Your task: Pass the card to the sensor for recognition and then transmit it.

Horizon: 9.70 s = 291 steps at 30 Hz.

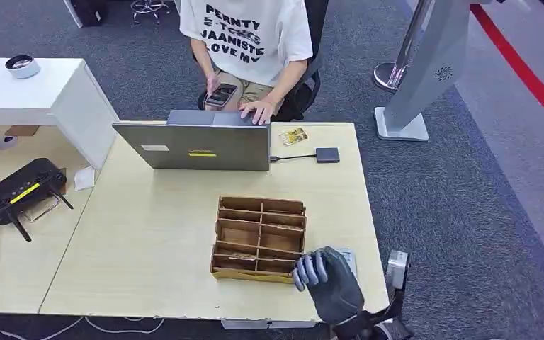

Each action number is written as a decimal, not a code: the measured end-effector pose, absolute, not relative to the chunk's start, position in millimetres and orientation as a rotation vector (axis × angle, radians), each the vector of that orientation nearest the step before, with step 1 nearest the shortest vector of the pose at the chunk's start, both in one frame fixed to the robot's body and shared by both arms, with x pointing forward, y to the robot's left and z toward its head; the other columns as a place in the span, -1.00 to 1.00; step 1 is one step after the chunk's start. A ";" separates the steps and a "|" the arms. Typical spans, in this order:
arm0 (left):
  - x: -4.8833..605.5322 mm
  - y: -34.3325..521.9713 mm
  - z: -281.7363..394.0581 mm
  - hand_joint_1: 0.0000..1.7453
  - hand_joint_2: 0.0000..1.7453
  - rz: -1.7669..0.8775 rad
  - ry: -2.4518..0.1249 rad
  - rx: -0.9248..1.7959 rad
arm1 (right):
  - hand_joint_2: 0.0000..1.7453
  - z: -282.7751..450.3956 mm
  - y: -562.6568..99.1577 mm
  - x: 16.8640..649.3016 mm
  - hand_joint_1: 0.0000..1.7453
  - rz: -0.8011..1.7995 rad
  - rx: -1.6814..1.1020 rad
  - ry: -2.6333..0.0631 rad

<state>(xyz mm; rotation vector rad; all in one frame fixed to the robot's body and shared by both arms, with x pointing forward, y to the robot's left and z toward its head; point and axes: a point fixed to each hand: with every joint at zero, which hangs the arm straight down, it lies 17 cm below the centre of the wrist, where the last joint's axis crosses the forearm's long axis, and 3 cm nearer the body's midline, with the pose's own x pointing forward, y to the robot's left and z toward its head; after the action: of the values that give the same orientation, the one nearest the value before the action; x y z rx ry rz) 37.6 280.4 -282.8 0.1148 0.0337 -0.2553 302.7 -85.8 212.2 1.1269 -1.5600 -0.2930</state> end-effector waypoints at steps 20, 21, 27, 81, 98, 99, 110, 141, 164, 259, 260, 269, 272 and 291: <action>38.2 277.3 -282.6 -1.00 -1.00 -0.281 0.031 0.103 | -1.00 264.2 -95.3 250.3 1.00 -0.323 1.669 -1.522; 38.3 276.8 -282.5 -1.00 -1.00 -0.284 0.031 0.099 | -1.00 269.4 -89.4 239.4 1.00 -0.246 1.711 -1.537; 39.8 277.1 -282.4 -1.00 -1.00 -0.304 0.023 0.089 | -1.00 280.3 -51.4 172.6 1.00 0.311 1.826 -1.643; 43.8 288.5 -282.3 -1.00 -1.00 -0.333 0.012 0.102 | -1.00 269.6 -40.8 140.4 1.00 0.639 1.829 -1.668; 43.6 289.8 -282.3 -1.00 -1.00 -0.345 0.013 0.105 | -1.00 278.3 -40.2 112.5 1.00 0.863 1.876 -1.751; 43.6 289.8 -282.3 -1.00 -1.00 -0.346 0.013 0.105 | -1.00 279.0 -40.7 113.0 1.00 0.858 1.876 -1.754; 43.8 288.7 -282.3 -1.00 -1.00 -0.332 0.012 0.103 | -1.00 267.1 -31.0 142.9 -1.00 0.700 1.727 -1.736; 44.5 261.4 -280.6 -1.00 -1.00 -0.179 -0.034 -0.021 | -1.00 283.7 -48.7 184.7 -1.00 0.259 1.804 -1.590; 25.9 232.7 -265.6 -1.00 -1.00 0.111 -0.128 -0.281 | -1.00 349.2 -76.5 128.6 -1.00 0.431 1.966 -1.888; 41.3 290.0 -282.3 -1.00 -1.00 -0.306 0.032 0.133 | -1.00 302.3 -68.8 403.0 -1.00 -0.264 1.470 -1.414; 41.6 290.5 -282.3 -1.00 -1.00 -0.309 0.032 0.134 | -1.00 298.7 -70.8 406.1 -1.00 -0.277 1.463 -1.409; 42.1 290.9 -282.3 -1.00 -1.00 -0.319 0.031 0.138 | -1.00 280.9 -83.0 421.2 -1.00 -0.340 1.422 -1.394; 42.3 290.9 -282.2 -1.00 -1.00 -0.321 0.031 0.138 | -1.00 280.0 -83.9 422.0 -1.00 -0.344 1.420 -1.394; 40.2 291.7 -282.3 -1.00 -1.00 -0.307 0.041 0.145 | -1.00 283.9 -95.1 416.9 0.52 -0.324 1.203 -1.580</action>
<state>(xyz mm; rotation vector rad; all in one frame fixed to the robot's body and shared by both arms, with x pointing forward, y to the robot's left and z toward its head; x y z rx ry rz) 40.2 291.7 -282.3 0.1447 0.0406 -0.3066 416.9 -95.1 283.9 1.2025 -1.5805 -0.3242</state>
